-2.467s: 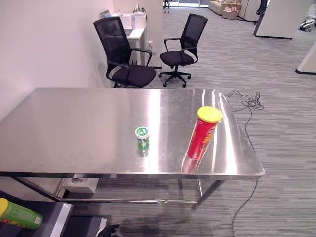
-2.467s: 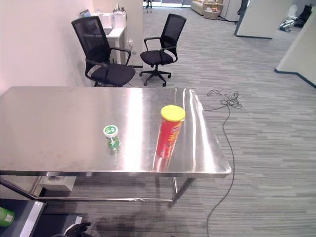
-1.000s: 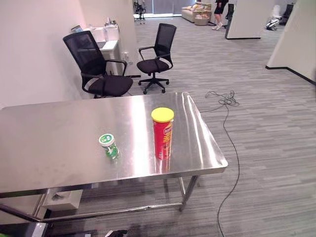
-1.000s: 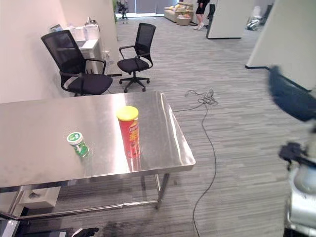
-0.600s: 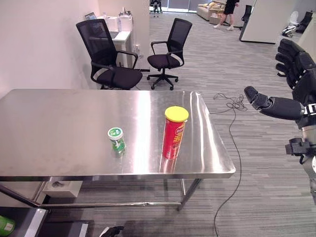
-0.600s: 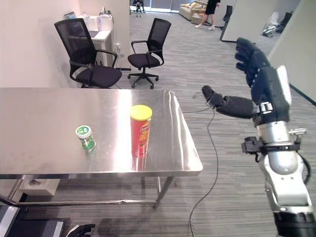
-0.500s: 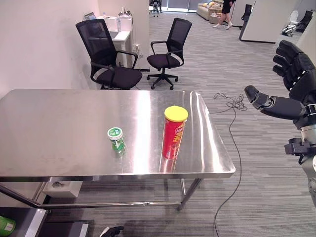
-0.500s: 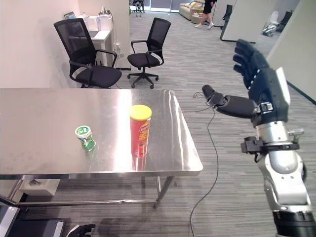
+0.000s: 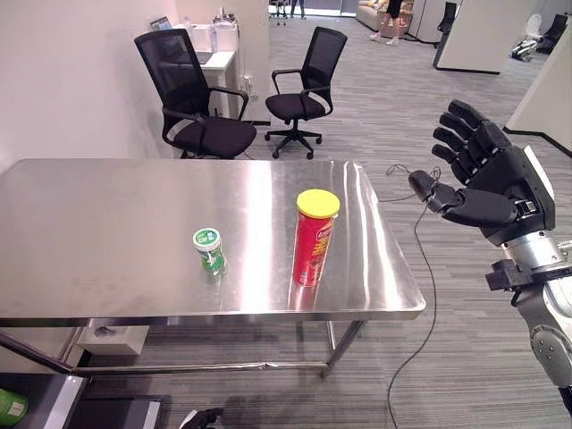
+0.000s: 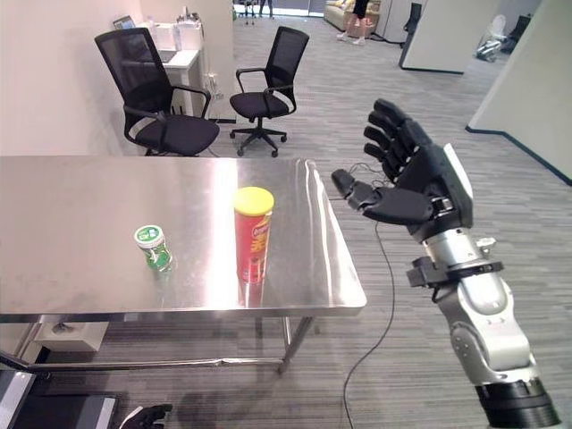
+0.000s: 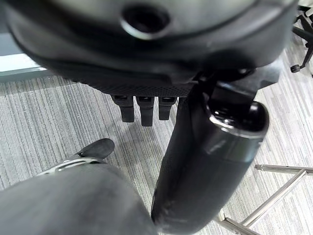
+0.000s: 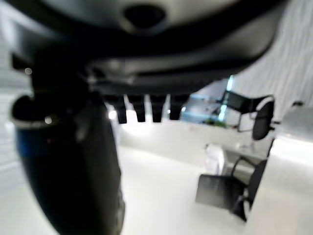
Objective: Put the goods on the table back onto the shelves and tidy them up.
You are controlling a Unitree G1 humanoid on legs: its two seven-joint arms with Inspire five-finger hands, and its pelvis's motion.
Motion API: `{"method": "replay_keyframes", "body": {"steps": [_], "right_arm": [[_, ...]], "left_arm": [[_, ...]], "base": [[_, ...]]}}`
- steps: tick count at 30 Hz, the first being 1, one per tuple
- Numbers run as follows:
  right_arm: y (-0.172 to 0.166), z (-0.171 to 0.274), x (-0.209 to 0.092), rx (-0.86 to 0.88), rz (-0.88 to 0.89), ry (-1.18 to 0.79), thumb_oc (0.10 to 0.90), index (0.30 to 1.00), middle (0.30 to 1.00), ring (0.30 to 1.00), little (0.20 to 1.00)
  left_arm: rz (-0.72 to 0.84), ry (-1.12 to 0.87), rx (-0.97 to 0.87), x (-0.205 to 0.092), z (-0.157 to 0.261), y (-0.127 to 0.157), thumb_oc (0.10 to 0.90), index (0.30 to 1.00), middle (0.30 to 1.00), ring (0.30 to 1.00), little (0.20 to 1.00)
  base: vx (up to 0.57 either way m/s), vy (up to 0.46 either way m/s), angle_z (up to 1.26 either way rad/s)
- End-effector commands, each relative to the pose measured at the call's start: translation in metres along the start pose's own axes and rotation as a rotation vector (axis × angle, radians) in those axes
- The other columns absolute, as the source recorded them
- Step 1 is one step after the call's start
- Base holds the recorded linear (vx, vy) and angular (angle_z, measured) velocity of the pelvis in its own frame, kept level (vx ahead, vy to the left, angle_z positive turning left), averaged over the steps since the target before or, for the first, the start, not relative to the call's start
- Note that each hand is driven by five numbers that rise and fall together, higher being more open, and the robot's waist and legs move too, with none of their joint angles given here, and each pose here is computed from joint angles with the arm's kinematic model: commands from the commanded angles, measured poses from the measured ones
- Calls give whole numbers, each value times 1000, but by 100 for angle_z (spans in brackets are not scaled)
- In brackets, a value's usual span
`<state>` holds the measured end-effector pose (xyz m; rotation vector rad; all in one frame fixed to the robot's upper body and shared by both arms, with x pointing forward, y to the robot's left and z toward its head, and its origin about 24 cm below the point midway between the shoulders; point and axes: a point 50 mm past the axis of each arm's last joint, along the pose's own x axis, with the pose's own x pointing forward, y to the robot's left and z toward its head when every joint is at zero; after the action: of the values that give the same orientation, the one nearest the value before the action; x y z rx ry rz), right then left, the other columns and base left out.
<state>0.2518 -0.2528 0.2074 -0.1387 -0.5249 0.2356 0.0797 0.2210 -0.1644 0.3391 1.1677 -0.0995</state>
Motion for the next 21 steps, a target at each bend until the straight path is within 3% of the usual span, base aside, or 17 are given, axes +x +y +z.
{"method": "replay_keyframes", "body": {"steps": [1,9,21], "right_arm": [[11,65,30,-72,116,-308,800,900,900,900,900],[24,63,35,-44,169,-316,800,900,900,900,900],[41,31,47,-102,237,-173,800,900,900,900,900]], "left_arm": [[-96,61,33,-3,-16,-29,800,900,900,900,900],[-93,63,29,-4,-17,-28,800,900,900,900,900],[-90,56,29,-3,-16,-26,800,900,900,900,900]], "base": [[0,0,0],[0,0,0],[1,2,2]]}}
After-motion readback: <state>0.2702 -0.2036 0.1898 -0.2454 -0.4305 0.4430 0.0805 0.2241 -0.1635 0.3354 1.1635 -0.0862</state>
